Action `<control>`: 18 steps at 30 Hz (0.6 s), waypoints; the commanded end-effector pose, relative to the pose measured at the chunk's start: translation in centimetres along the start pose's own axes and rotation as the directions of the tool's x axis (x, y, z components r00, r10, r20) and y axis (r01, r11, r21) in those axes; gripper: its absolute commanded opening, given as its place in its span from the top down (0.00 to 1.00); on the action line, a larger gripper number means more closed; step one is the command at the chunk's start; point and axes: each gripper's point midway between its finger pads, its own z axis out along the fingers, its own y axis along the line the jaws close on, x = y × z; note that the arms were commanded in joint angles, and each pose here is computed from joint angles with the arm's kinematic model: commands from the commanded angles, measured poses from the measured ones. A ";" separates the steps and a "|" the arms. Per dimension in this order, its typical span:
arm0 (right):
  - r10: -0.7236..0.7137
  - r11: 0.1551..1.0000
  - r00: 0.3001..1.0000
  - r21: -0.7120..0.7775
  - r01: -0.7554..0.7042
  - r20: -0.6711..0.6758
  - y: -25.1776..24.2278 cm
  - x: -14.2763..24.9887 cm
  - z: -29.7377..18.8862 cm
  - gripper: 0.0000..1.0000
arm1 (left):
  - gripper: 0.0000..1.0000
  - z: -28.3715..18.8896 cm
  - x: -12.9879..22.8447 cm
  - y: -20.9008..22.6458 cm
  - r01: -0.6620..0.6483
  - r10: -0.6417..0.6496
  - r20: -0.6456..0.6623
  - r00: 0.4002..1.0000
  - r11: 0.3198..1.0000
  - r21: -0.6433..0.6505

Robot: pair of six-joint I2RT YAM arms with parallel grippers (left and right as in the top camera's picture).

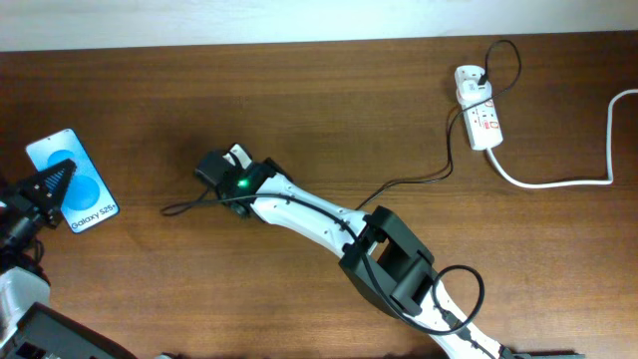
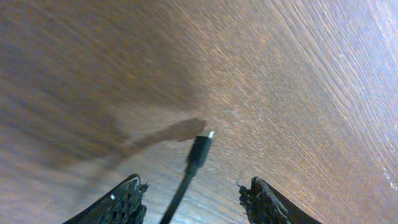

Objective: Plug charger to phone and switch on socket

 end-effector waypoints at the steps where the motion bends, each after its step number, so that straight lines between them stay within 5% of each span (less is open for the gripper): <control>1: 0.003 0.999 1.000 0.044 -0.002 -0.031 0.2 0.8 1.9 0.45 | 1.00 -0.1 0.0 -1.1 -0.054 0.055 -0.017 0.998 0.998 0.016; 12: 0.036 0.998 0.998 0.046 -0.033 -0.052 0.6 1.5 2.6 0.60 | 1.00 -0.1 0.0 -1.1 -0.054 0.054 -0.017 0.998 0.998 0.016; 18: 0.048 0.997 0.998 0.053 -0.047 -0.028 0.4 0.9 2.6 0.78 | 1.00 -0.1 0.0 -1.1 -0.054 0.055 -0.017 0.998 0.998 0.016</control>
